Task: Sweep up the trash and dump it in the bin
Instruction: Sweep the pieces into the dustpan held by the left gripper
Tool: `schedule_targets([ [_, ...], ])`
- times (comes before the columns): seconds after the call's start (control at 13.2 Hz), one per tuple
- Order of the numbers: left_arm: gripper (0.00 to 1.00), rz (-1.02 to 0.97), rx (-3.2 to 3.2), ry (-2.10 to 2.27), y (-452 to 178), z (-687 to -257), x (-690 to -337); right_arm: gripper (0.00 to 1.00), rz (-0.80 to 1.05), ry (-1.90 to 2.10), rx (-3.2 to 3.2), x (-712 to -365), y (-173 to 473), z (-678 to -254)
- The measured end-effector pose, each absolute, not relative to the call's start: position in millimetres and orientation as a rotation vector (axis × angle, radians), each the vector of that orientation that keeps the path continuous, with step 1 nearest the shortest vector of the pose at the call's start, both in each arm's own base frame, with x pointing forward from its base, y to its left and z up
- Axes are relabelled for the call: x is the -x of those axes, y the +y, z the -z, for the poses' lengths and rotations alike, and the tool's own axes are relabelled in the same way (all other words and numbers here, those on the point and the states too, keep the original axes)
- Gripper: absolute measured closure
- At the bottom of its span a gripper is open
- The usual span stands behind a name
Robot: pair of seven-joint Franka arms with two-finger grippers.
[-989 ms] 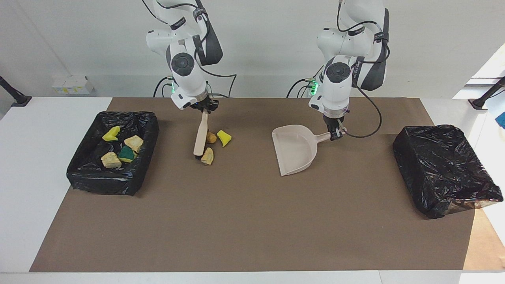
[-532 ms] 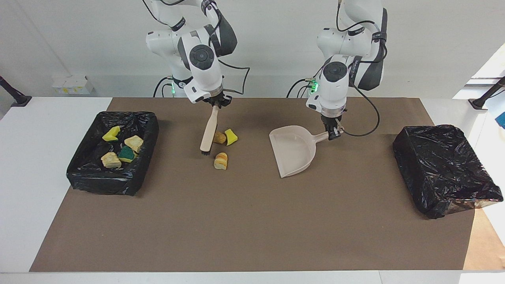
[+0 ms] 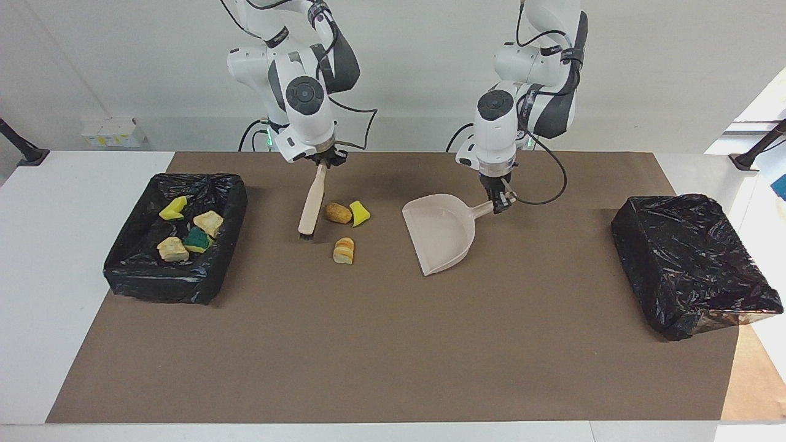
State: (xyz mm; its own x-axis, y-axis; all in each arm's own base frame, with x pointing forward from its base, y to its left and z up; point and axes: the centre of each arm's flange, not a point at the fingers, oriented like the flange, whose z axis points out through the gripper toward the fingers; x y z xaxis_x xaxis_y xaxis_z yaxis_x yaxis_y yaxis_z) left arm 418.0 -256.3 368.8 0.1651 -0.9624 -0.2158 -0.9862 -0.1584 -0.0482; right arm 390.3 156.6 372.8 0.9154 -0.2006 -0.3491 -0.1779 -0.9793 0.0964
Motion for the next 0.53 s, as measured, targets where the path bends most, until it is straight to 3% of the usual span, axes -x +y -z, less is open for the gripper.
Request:
schedule_targets([
  [0.53,0.69,-0.202,2.255,1.903,-275,-364,-398,0.73,0.592,-0.303,-3.156,-387,283,-336],
])
